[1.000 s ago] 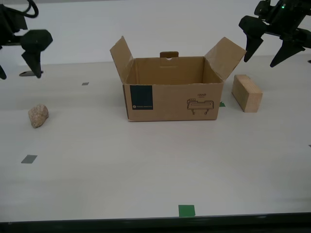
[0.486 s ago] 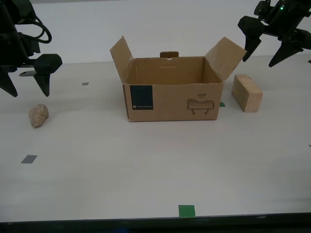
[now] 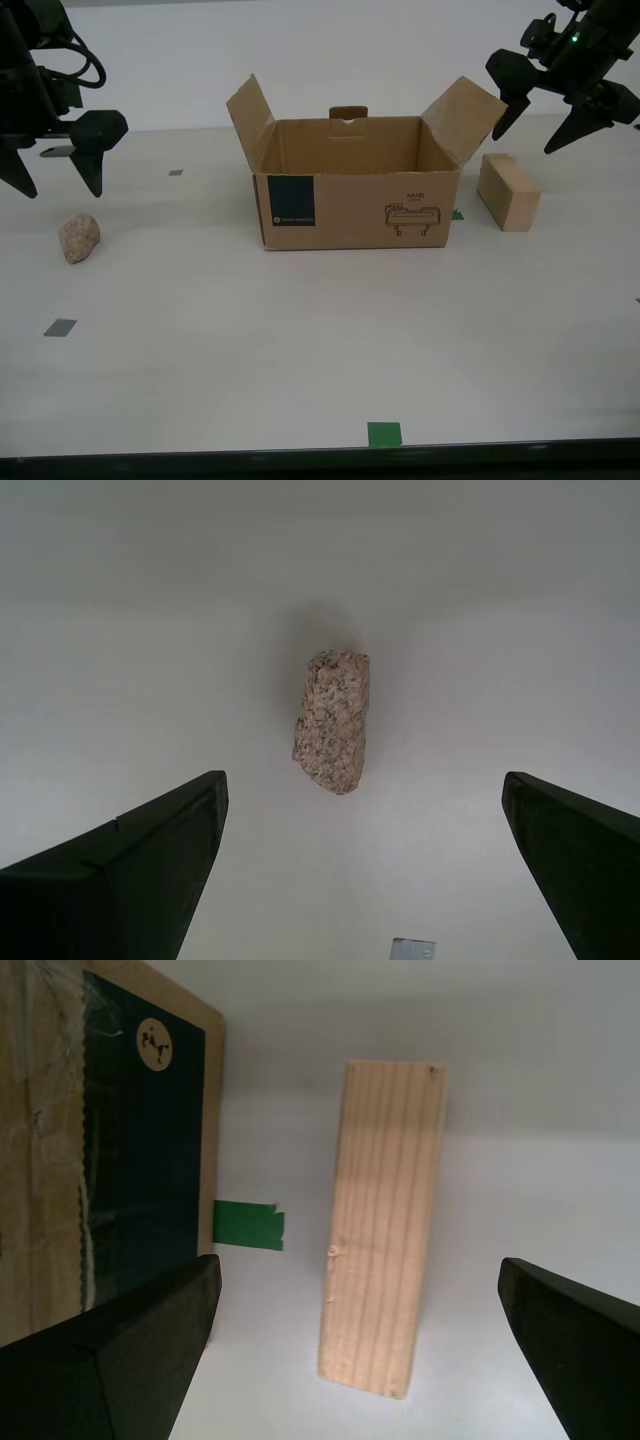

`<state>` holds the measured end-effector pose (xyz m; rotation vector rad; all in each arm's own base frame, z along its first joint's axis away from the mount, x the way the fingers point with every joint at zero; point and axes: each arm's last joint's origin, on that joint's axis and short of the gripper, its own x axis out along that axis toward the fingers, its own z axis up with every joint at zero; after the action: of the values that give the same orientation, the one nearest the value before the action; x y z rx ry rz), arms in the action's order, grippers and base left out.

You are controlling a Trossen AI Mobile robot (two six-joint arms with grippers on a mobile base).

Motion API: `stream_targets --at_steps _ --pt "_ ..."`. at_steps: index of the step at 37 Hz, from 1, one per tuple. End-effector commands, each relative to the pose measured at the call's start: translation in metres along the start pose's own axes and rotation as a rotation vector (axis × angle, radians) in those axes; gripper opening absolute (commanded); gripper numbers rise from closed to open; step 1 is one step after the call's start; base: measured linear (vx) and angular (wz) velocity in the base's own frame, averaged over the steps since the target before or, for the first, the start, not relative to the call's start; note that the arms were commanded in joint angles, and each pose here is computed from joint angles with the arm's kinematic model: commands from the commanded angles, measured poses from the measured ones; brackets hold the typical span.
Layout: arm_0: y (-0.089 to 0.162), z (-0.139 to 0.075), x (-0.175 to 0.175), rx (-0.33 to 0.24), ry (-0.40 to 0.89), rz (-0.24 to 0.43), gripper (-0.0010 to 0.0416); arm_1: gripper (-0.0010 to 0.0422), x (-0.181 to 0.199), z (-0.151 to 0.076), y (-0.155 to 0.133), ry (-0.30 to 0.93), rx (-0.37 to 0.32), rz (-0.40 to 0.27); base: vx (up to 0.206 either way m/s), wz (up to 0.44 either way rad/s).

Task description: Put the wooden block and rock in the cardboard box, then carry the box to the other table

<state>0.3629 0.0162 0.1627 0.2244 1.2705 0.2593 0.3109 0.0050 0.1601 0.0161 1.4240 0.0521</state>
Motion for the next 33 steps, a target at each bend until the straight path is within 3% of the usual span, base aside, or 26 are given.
stream_targets --at_steps 1,16,28,33 --pt "-0.002 -0.004 0.006 0.003 -0.015 0.014 0.0387 0.0375 0.0 0.0 0.0 -0.001 0.002 0.001 0.0 0.0" --pt "-0.008 -0.022 0.024 0.019 -0.015 0.014 0.0387 0.0375 0.0 0.0 0.001 -0.003 0.007 0.001 0.0 0.0" --pt "-0.009 -0.02 0.025 0.018 -0.052 0.014 0.0387 0.0375 0.006 -0.002 0.001 -0.026 -0.013 0.001 0.0 0.0" --pt "-0.009 -0.02 0.025 0.018 -0.055 0.001 0.0387 0.0375 0.024 -0.006 0.0 0.02 -0.013 0.002 0.0 0.0"
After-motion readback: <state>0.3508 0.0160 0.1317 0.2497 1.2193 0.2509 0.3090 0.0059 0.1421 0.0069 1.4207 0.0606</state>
